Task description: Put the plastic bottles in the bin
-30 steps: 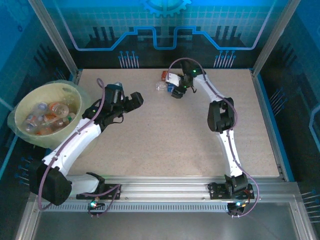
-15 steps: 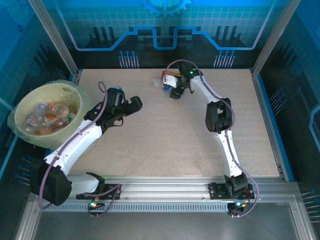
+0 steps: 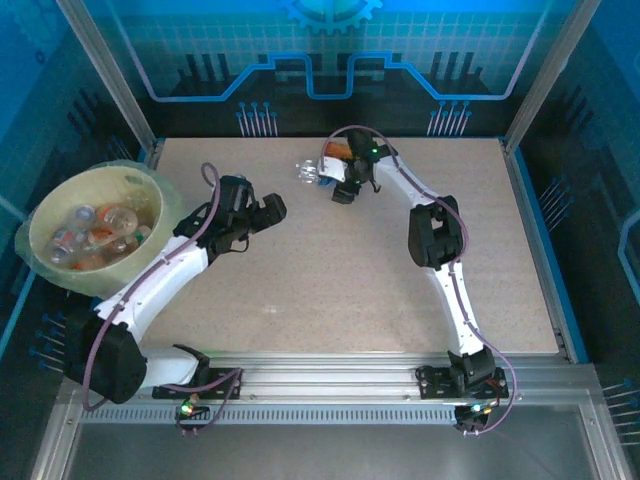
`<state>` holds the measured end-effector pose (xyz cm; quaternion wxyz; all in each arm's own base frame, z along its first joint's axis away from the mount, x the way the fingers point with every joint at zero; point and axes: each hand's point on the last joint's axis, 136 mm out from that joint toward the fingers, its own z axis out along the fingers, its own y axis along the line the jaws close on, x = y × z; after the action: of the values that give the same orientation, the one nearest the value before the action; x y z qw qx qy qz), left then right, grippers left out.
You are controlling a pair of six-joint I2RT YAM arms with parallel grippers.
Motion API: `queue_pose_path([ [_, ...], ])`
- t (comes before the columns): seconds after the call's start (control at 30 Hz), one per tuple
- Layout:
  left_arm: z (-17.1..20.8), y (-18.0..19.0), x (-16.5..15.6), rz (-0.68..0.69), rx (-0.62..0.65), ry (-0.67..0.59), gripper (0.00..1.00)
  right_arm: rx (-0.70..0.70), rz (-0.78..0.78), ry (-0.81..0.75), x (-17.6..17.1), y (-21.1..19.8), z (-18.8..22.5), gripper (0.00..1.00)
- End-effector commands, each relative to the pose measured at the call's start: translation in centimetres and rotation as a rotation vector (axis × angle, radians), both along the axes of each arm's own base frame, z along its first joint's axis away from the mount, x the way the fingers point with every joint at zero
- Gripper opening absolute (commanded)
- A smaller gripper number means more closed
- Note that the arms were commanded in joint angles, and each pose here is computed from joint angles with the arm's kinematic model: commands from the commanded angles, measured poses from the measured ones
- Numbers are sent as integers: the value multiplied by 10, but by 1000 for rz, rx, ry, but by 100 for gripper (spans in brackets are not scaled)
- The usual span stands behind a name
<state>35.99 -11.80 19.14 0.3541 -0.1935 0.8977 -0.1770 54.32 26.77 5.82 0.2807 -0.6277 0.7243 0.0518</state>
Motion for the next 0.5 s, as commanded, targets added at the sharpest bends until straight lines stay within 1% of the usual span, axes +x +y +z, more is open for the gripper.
queue_pose_path([
  [0.0, 12, -1, 10, 1, 3, -41, 99, 44, 52, 59, -34, 12, 21, 72],
  [0.1, 11, -1, 10, 1, 2, -39, 99, 111, 41, 51, -41, 14, 47, 72],
  [0.13, 11, 0, 10, 3, 2, -39, 99, 132, 31, 61, -42, 15, 48, 73],
  [0.17, 11, 0, 9, 4, 4, -38, 99, 166, 20, 37, -42, 16, 68, 73],
  [0.23, 10, 0, 8, 5, 2, -37, 99, 198, -26, 26, -35, 15, 76, 73],
  [0.37, 9, 2, 6, 10, 5, -37, 99, 230, -107, 0, -17, 14, 76, 75],
  [0.43, 9, 3, 5, 11, 8, -36, 99, 231, -65, 4, -18, 19, 70, 76],
  [0.47, 9, 3, 5, 11, 10, -36, 99, 216, -25, 26, -21, 23, 56, 77],
])
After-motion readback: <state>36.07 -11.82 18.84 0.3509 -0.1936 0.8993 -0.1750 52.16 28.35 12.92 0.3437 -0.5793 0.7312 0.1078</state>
